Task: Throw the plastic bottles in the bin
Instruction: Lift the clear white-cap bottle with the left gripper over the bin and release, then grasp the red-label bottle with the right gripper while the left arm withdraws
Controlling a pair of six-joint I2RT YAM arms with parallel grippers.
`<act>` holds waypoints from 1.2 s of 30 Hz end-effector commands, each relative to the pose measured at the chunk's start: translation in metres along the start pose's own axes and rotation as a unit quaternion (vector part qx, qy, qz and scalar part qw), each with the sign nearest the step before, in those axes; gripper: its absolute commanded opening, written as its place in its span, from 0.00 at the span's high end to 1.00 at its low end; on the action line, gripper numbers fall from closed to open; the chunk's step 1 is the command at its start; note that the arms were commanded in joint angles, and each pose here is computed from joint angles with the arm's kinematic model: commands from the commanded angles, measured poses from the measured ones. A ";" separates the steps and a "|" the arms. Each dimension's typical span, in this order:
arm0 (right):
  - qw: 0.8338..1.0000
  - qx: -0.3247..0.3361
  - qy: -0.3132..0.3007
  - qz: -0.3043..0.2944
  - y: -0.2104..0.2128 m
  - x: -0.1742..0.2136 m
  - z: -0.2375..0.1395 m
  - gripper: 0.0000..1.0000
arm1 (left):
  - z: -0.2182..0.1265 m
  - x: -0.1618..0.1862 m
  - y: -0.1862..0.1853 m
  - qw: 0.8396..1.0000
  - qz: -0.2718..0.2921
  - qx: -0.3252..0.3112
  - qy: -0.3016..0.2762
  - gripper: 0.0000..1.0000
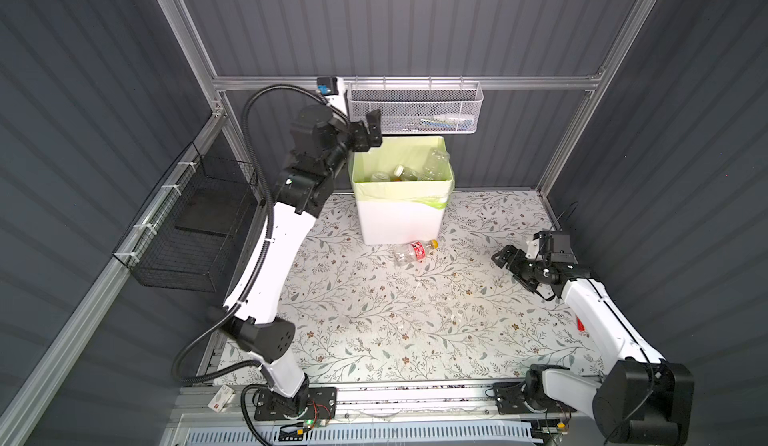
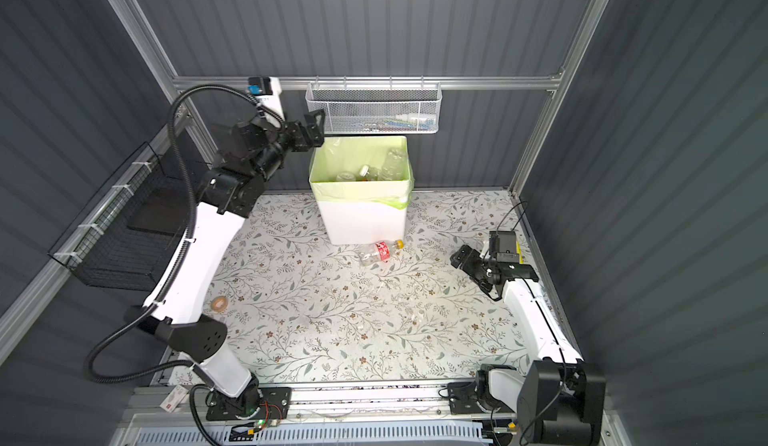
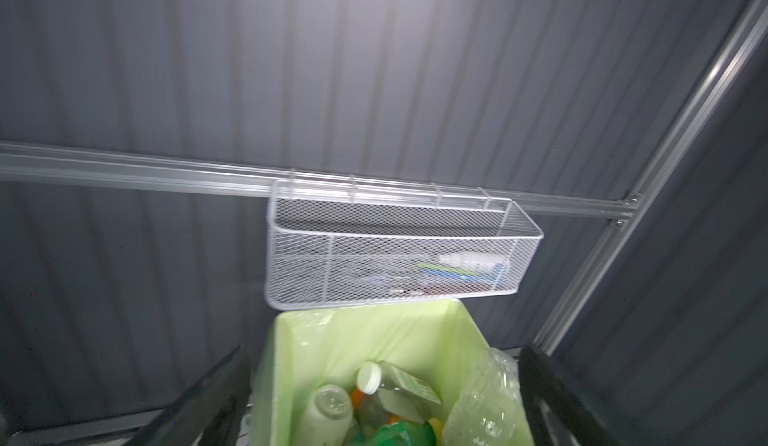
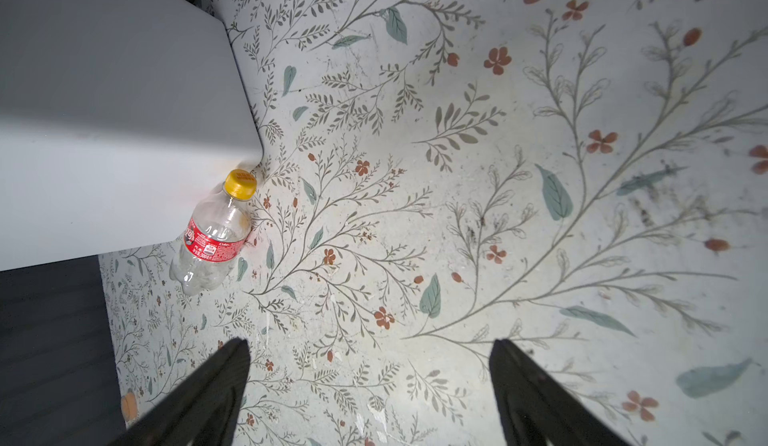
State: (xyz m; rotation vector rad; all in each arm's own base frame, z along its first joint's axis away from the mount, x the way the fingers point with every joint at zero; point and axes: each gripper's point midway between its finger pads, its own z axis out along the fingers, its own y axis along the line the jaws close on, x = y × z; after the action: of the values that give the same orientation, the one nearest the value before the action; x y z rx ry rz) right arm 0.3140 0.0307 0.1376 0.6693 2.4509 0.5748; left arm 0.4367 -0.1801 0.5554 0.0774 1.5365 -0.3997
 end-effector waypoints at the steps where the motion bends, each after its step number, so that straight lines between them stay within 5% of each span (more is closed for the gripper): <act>1: 1.000 0.019 0.020 0.001 -0.011 0.008 0.006 0.08 | -0.007 -0.007 -0.001 1.000 0.002 -0.006 -0.022 0.01; 8: 0.999 0.004 0.037 0.002 -0.001 0.009 0.021 0.08 | -0.036 0.071 0.042 0.994 0.064 -0.069 0.058 0.01; 13: 0.999 0.036 0.035 -0.010 0.022 0.011 0.030 0.09 | -0.071 0.193 0.113 0.975 0.015 -0.135 0.178 0.01; 21: 0.998 0.007 0.054 0.019 0.109 0.043 0.075 0.09 | -0.113 0.307 0.150 0.946 -0.054 -0.171 0.271 0.01; 29: 0.994 -0.042 0.076 0.068 0.193 0.068 0.126 0.10 | -0.123 0.363 0.143 0.931 -0.106 -0.145 0.319 0.01; 36: 0.992 -0.026 0.085 0.091 0.210 0.081 0.165 0.11 | -0.130 0.376 0.140 0.928 -0.110 -0.133 0.330 0.01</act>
State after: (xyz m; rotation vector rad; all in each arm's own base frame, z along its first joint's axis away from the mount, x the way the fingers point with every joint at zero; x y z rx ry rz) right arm 0.4157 0.2811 0.0976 0.7609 2.5553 0.8111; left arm 0.3487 -0.0841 0.1519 -0.1919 2.2812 -0.3059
